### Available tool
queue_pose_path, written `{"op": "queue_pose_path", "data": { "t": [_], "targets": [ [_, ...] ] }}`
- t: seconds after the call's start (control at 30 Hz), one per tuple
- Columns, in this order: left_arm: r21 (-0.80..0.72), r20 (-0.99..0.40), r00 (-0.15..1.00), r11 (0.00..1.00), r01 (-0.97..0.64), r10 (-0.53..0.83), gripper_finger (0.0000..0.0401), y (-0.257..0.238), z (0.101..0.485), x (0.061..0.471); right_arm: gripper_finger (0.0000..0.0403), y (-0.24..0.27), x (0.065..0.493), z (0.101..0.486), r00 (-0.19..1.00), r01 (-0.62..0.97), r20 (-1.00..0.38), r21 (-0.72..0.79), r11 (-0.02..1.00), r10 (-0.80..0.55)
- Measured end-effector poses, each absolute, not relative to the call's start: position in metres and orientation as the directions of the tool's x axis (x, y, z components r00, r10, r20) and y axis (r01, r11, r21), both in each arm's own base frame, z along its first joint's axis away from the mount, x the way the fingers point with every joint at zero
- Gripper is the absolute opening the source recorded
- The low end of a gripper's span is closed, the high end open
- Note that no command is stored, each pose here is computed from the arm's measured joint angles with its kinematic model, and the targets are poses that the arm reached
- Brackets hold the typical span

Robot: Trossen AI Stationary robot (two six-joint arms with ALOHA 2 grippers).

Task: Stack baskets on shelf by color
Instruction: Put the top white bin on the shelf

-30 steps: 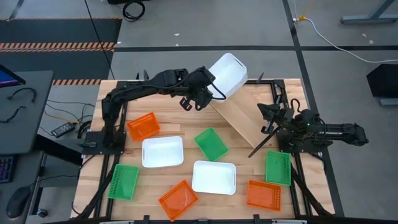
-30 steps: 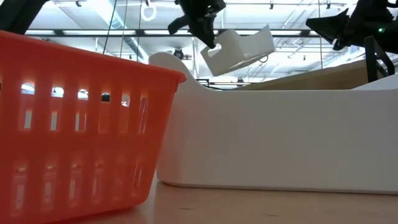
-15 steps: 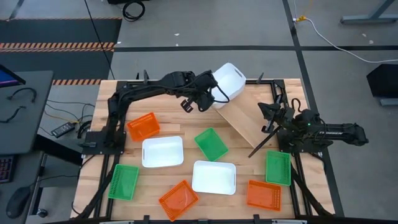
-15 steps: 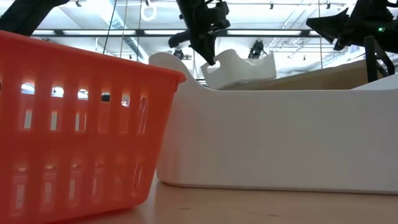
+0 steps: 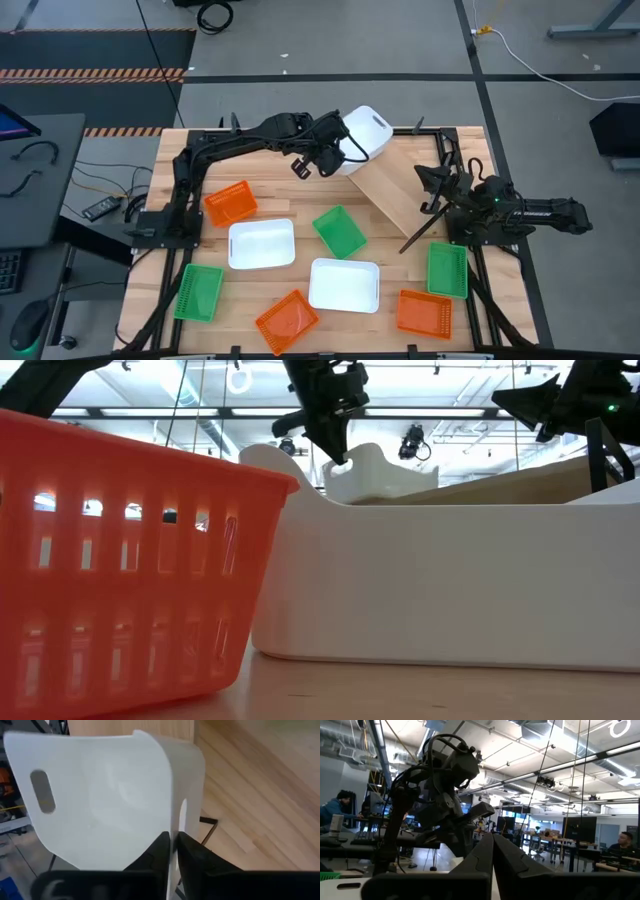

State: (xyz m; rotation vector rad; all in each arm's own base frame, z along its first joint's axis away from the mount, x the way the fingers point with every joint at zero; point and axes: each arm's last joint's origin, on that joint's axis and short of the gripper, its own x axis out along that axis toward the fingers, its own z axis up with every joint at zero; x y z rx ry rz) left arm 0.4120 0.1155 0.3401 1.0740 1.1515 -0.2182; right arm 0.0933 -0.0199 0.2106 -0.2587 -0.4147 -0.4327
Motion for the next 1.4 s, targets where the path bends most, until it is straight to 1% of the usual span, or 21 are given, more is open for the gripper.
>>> {"op": "queue_pose_path", "data": {
  "t": [0.17,0.27,0.4,0.53,0.67,0.8,1.0,1.17,1.4],
  "targets": [
    [0.589,-0.808,0.445,0.512,0.626,0.386,0.0054,0.116,0.341,0.412,0.0015,-0.02,0.093,0.211,0.827,0.454,0.44,-0.154,0.877,-0.351],
    [0.627,-0.779,0.464,0.511,0.588,0.421,0.0063,0.118,0.343,0.415,0.0015,-0.02,0.093,0.211,0.827,0.454,0.44,-0.154,0.877,-0.351],
    [0.656,-0.754,0.495,0.531,0.537,0.431,0.0082,0.119,0.346,0.418,0.0015,-0.02,0.093,0.211,0.826,0.454,0.441,-0.154,0.877,-0.351],
    [0.654,-0.756,0.494,0.534,0.536,0.43,0.0103,0.119,0.346,0.418,0.0015,-0.02,0.093,0.211,0.826,0.454,0.441,-0.154,0.877,-0.351],
    [0.652,-0.757,0.492,0.535,0.537,0.43,0.0115,0.119,0.346,0.418,0.0015,-0.02,0.093,0.211,0.826,0.454,0.441,-0.154,0.877,-0.351],
    [0.647,-0.76,0.496,0.559,0.518,0.421,0.0118,0.118,0.346,0.418,0.0015,-0.02,0.093,0.211,0.826,0.455,0.441,-0.154,0.877,-0.351],
    [0.6,-0.792,0.511,0.582,0.549,0.334,0.0119,0.118,0.337,0.418,0.0015,-0.02,0.093,0.211,0.826,0.454,0.441,-0.154,0.877,-0.35],
    [0.568,-0.818,0.474,0.588,0.576,0.326,0.0118,0.119,0.324,0.417,0.0015,-0.02,0.093,0.211,0.826,0.454,0.442,-0.152,0.878,-0.35],
    [0.59,-0.804,0.473,0.577,0.565,0.359,0.0117,0.12,0.325,0.418,0.0015,-0.02,0.093,0.211,0.826,0.454,0.442,-0.154,0.878,-0.35]
  ]
}}
